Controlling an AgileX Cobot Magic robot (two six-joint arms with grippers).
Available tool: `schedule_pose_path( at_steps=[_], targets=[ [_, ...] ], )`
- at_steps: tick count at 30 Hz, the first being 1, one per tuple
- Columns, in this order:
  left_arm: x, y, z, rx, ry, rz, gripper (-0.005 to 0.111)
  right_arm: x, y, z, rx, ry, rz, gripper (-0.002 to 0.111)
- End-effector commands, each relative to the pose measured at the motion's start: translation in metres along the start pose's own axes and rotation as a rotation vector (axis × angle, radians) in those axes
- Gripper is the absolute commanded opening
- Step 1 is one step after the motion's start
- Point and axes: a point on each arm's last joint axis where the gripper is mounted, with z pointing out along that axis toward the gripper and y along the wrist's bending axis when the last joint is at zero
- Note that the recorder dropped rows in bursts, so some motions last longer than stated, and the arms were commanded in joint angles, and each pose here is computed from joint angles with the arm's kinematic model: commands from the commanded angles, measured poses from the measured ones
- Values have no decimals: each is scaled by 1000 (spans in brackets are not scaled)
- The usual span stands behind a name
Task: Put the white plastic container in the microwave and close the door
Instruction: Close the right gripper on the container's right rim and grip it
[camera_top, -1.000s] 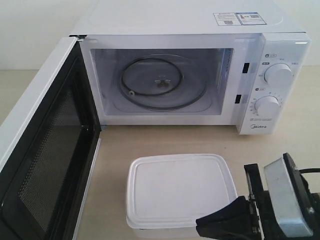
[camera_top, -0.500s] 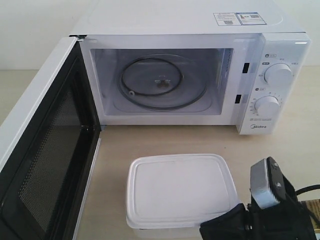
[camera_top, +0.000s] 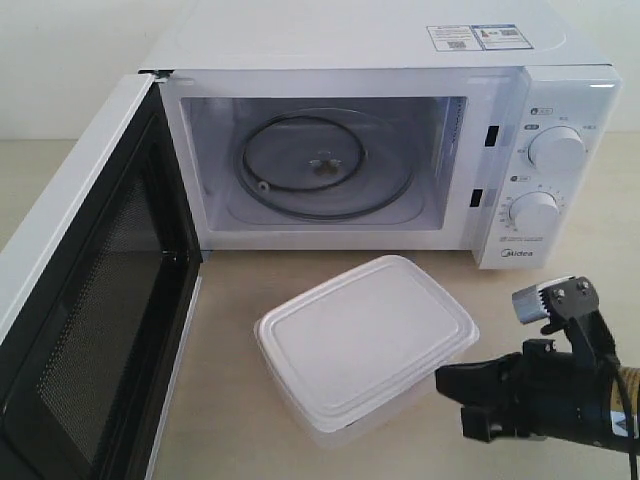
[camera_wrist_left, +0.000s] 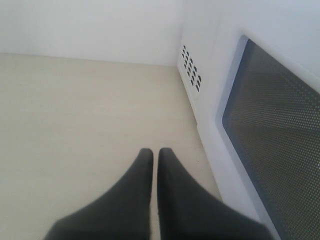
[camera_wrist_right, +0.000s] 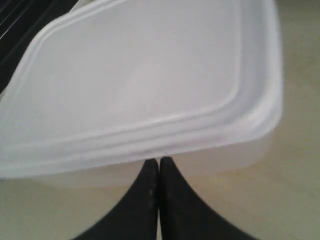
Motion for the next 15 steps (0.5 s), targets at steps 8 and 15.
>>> schedule_pose_path(
  at_steps=[8, 15],
  targets=[
    [1, 0, 0, -2, -2, 2, 4, -36, -25, 7, 185, -212, 116, 0],
    [1, 0, 0, -2, -2, 2, 4, -42, -13, -2, 106, -383, -13, 0]
  ],
)
